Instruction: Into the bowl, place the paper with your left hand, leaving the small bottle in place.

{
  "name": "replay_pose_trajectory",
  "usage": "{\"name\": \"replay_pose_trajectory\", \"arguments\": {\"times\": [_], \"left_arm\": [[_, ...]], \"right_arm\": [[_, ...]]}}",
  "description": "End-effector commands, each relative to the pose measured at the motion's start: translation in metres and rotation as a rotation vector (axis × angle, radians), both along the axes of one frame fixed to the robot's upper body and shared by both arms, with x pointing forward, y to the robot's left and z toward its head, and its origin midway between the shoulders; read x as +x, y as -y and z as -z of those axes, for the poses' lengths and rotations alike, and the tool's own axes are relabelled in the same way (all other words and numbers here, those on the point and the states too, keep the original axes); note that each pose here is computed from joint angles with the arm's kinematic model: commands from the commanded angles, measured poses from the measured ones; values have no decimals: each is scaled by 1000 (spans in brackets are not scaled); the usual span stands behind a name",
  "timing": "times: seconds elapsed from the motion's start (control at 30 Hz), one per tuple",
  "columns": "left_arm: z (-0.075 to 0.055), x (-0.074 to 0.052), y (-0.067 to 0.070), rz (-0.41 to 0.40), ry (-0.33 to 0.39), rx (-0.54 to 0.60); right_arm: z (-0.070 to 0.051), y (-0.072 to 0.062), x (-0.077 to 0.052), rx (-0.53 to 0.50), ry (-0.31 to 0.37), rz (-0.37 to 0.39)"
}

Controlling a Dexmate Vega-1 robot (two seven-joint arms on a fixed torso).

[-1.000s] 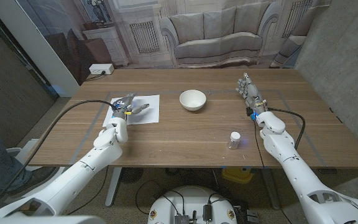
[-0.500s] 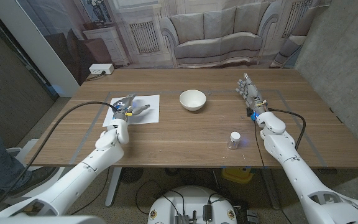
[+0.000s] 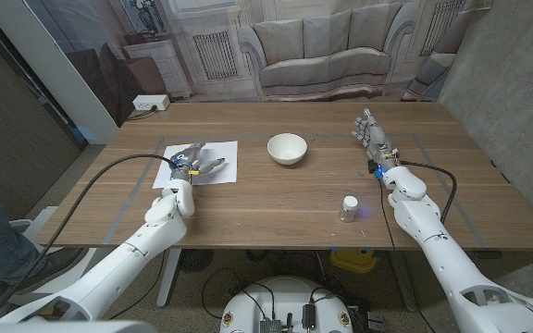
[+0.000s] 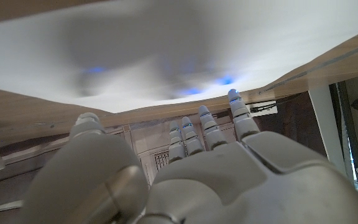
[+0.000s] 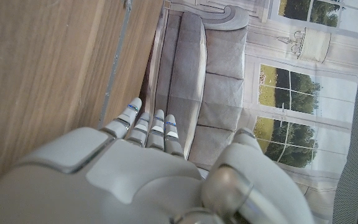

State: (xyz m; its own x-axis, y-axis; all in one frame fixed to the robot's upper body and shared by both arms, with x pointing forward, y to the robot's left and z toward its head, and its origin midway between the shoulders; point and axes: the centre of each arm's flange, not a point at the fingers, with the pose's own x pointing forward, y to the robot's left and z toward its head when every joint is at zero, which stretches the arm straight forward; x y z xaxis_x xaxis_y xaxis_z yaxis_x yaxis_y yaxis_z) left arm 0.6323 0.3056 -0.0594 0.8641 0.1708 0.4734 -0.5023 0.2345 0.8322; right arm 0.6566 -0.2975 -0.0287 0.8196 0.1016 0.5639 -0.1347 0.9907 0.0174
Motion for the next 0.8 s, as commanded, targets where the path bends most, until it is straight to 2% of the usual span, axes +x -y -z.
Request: {"name": "replay_pose_trajectory", "arguments": {"times": [0.03,0.23,0.8], "left_arm": [[7,4,1,7,-15,-10],[13,6,3,0,-27,-8],[14,10,3,-8,-48,7]], "right_arm": [[-1,0,-1,-8,1,2],[-1,-1,-1,-2,-4,3],[-2,-5,1,6,-2,-3]]}}
